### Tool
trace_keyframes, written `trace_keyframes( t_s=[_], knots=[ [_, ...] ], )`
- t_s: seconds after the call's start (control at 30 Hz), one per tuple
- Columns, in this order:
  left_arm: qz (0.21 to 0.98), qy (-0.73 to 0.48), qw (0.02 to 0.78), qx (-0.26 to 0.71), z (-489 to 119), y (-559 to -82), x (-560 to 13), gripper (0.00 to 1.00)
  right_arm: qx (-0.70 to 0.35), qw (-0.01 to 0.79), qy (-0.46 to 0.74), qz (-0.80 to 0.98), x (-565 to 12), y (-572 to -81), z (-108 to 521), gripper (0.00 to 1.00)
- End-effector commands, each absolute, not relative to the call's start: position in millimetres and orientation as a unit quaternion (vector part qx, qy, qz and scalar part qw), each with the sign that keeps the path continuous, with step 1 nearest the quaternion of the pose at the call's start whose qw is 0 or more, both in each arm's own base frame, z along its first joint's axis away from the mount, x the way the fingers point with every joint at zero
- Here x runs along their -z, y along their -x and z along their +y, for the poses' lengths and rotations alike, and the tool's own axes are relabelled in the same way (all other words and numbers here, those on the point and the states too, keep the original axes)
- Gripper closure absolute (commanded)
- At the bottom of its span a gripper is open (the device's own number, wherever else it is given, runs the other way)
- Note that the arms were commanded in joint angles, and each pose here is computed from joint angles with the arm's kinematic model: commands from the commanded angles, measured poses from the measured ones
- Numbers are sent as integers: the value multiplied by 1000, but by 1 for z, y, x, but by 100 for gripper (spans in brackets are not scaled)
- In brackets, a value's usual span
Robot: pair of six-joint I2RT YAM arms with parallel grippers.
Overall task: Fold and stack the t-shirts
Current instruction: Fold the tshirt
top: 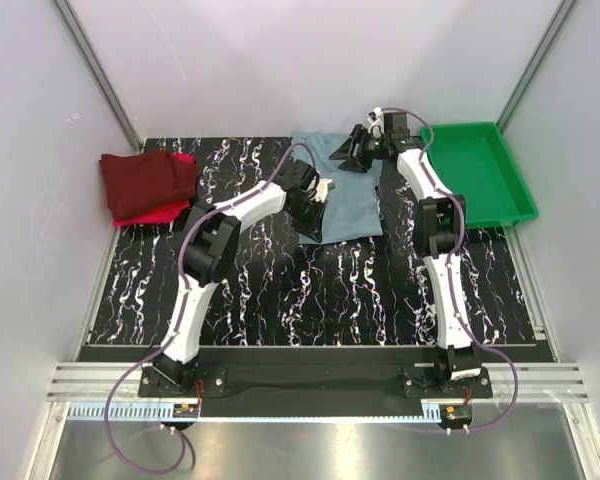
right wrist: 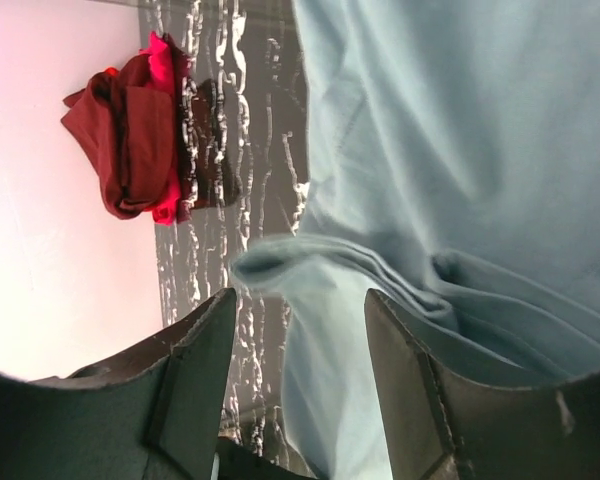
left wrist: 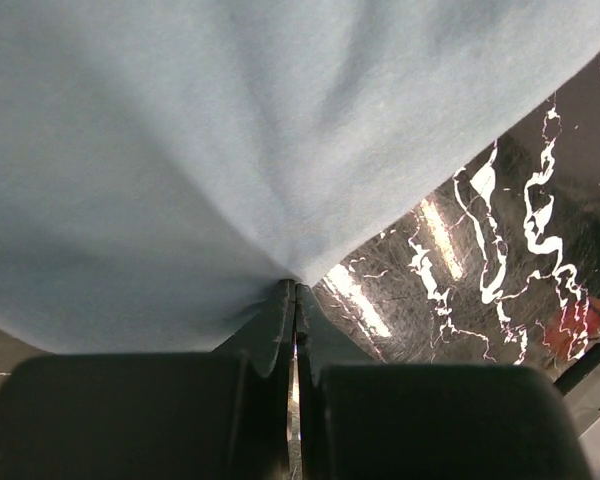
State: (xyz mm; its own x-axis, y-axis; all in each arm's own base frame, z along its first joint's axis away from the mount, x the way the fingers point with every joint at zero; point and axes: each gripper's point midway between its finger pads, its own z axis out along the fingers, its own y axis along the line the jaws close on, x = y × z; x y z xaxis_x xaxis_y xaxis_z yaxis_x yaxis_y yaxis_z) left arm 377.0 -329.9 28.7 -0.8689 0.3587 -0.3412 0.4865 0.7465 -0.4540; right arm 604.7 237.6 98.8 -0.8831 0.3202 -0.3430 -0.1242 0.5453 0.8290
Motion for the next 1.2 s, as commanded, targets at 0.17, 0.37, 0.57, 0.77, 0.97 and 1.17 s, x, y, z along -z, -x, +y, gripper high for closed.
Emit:
trace_keyframes(
  t_s=[0.17, 0.37, 0.57, 0.77, 0.97, 1.17],
  knots=[
    [883, -277, 250, 286, -325, -412, -150, 69, -399, 317, -54, 859, -178, -595, 142, 37],
    [896, -212, 221, 323, -285, -413, -149, 28, -380, 242, -106, 886, -152, -530, 98, 32],
    [912, -130, 151, 359, -262, -408, -103, 24, -399, 132, -169, 892, -104, -460, 105, 29],
    [909, -90, 118, 390, -267, -409, -85, 24, -389, 86, -193, 897, -75, -438, 105, 28],
    [904, -56, 87, 415, -275, -408, -67, 24, -386, 56, -211, 896, -53, -427, 107, 28],
    [907, -44, 72, 413, -280, -414, -44, 25, -374, 34, -204, 904, -21, -435, 118, 27]
  ],
)
